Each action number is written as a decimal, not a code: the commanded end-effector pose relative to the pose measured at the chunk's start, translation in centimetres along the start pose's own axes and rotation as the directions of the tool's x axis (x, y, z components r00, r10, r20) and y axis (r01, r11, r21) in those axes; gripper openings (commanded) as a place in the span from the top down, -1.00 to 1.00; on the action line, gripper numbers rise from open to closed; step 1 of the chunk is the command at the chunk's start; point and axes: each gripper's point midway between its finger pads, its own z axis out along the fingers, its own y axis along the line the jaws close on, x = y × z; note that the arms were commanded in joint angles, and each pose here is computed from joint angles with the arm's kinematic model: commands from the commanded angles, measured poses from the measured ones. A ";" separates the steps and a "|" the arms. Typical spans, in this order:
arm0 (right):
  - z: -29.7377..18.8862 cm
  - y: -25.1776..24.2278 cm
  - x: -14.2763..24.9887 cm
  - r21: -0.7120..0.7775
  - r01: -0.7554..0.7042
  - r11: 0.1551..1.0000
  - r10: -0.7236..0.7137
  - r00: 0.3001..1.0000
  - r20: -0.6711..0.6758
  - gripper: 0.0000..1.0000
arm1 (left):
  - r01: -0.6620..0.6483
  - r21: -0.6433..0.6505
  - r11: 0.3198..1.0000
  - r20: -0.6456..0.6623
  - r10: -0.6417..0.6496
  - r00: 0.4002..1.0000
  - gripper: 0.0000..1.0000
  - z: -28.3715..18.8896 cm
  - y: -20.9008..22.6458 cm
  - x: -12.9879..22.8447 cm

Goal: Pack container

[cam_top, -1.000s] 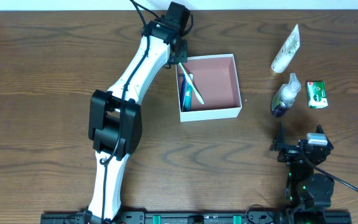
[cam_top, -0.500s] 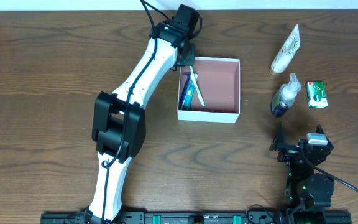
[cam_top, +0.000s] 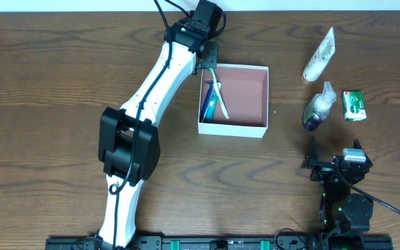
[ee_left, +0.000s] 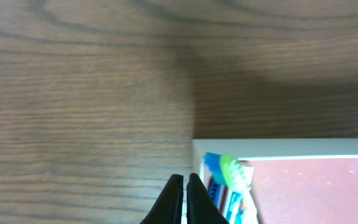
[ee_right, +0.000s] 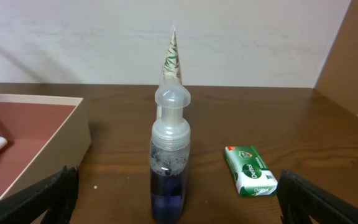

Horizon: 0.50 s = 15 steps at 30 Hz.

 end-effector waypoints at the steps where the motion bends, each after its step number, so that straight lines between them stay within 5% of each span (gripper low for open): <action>1: 0.0 0.3 0.1 -0.012 0.008 1.000 -0.008 1.000 -0.001 -0.98 | -0.008 0.073 0.997 0.035 0.005 0.999 0.88 -1.6 -1.4 -0.9; 15: 0.0 0.3 0.1 -0.012 0.008 1.000 -0.008 1.000 -0.001 -0.98 | -0.023 0.077 0.997 0.094 0.015 0.995 0.88 -0.8 -2.7 -2.0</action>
